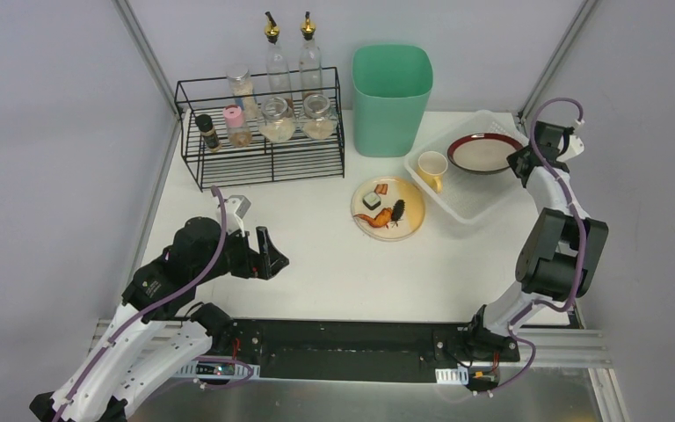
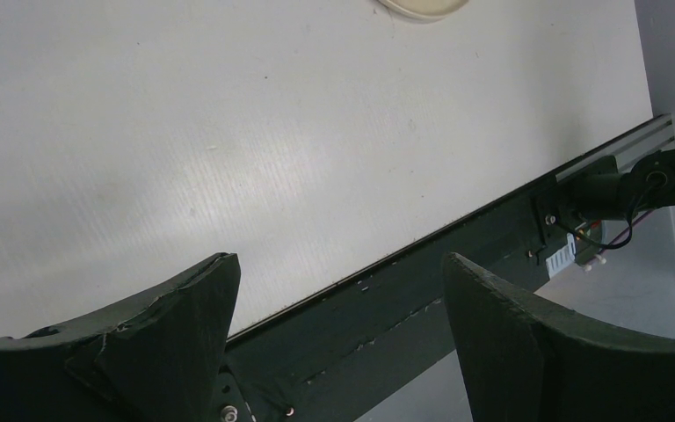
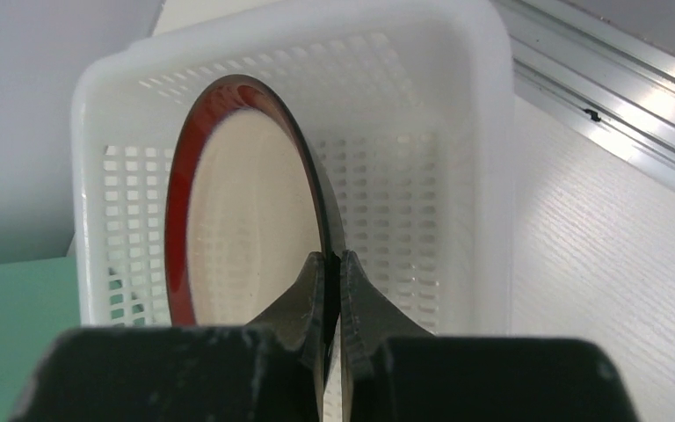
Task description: Clear the kitchen counter
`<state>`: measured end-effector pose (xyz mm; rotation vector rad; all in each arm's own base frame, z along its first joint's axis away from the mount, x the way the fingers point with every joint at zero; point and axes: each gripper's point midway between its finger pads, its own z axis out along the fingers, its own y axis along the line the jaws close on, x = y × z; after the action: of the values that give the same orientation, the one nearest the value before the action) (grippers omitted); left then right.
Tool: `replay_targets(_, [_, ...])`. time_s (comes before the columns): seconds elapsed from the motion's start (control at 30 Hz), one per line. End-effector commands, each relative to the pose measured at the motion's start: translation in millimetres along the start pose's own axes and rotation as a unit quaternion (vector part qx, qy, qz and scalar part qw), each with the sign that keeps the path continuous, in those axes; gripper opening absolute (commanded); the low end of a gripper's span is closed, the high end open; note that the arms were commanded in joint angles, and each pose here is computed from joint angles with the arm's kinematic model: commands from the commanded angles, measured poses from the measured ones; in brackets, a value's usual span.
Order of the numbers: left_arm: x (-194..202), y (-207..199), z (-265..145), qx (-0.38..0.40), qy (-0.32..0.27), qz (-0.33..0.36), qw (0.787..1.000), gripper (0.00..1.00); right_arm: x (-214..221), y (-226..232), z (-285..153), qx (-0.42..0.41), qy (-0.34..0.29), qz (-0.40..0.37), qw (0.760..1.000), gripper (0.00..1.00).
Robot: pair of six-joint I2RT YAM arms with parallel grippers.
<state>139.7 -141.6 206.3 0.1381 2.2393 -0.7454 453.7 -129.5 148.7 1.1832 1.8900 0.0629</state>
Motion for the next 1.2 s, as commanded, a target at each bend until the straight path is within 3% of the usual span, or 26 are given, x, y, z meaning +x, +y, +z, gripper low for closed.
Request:
replay_targets(0.0, [-0.2, 1.4, -0.2, -0.001, -0.005, 0.009, 1.0, 0.87, -27.6, 48.4, -6.9, -0.08, -0.061, 0.03, 0.994, 0.0])
replay_targets(0.5, [-0.3, 1.5, -0.9, 0.0, -0.007, 0.009, 1.0, 0.87, 21.6, 20.2, 18.1, -0.027, -0.01, 0.002, 1.0, 0.0])
replay_targets(0.67, [-0.2, 2.0, -0.9, -0.001, -0.008, 0.008, 1.0, 0.88, 28.0, 11.2, 21.2, -0.003, 0.005, -0.007, 1.0, 0.35])
replay_targets(0.8, [0.0, 1.7, -0.7, -0.001, -0.007, 0.008, 1.0, 0.88, 28.9, 10.0, 20.6, 0.009, 0.017, -0.012, 1.0, 0.53])
replay_targets(1.17, [1.0, 1.3, -0.3, 0.001, -0.004, 0.009, 1.0, 0.88, 9.9, 7.2, 8.2, 0.088, 0.051, -0.083, 0.991, 0.72])
